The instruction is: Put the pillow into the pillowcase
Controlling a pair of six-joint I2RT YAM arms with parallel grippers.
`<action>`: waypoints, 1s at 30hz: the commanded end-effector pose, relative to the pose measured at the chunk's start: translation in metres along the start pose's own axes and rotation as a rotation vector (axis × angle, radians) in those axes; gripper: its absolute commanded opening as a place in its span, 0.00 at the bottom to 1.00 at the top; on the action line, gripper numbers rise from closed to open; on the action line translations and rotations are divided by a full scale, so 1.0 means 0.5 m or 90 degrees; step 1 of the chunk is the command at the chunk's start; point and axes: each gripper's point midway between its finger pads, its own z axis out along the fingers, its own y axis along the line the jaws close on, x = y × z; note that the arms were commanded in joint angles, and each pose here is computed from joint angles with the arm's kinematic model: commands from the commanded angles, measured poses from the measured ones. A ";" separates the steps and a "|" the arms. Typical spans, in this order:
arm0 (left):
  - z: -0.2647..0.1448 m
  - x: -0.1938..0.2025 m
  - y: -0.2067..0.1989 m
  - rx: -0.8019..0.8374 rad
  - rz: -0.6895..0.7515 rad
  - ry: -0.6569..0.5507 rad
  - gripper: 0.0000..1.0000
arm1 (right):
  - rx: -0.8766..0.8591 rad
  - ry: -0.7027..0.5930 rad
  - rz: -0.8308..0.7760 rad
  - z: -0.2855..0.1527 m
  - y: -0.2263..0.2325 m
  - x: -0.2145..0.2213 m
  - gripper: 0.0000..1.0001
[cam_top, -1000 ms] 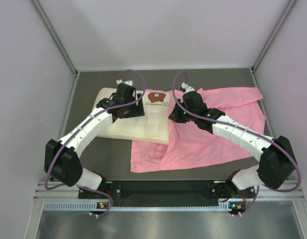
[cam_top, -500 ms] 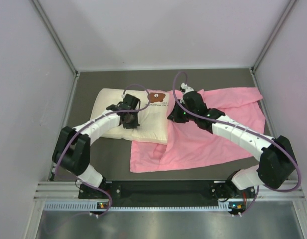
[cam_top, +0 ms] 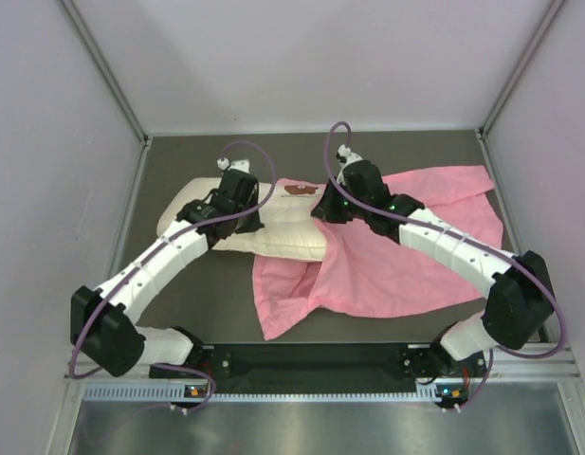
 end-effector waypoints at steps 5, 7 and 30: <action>-0.040 0.002 -0.146 0.086 0.032 -0.071 0.00 | -0.056 -0.017 -0.006 -0.007 0.060 -0.046 0.00; -0.022 0.027 -0.155 0.067 0.048 -0.062 0.00 | -0.059 -0.004 -0.005 -0.008 0.060 -0.033 0.00; 0.093 0.075 -0.055 -0.121 0.106 -0.048 0.00 | 0.135 0.009 -0.107 -0.111 -0.098 0.097 0.63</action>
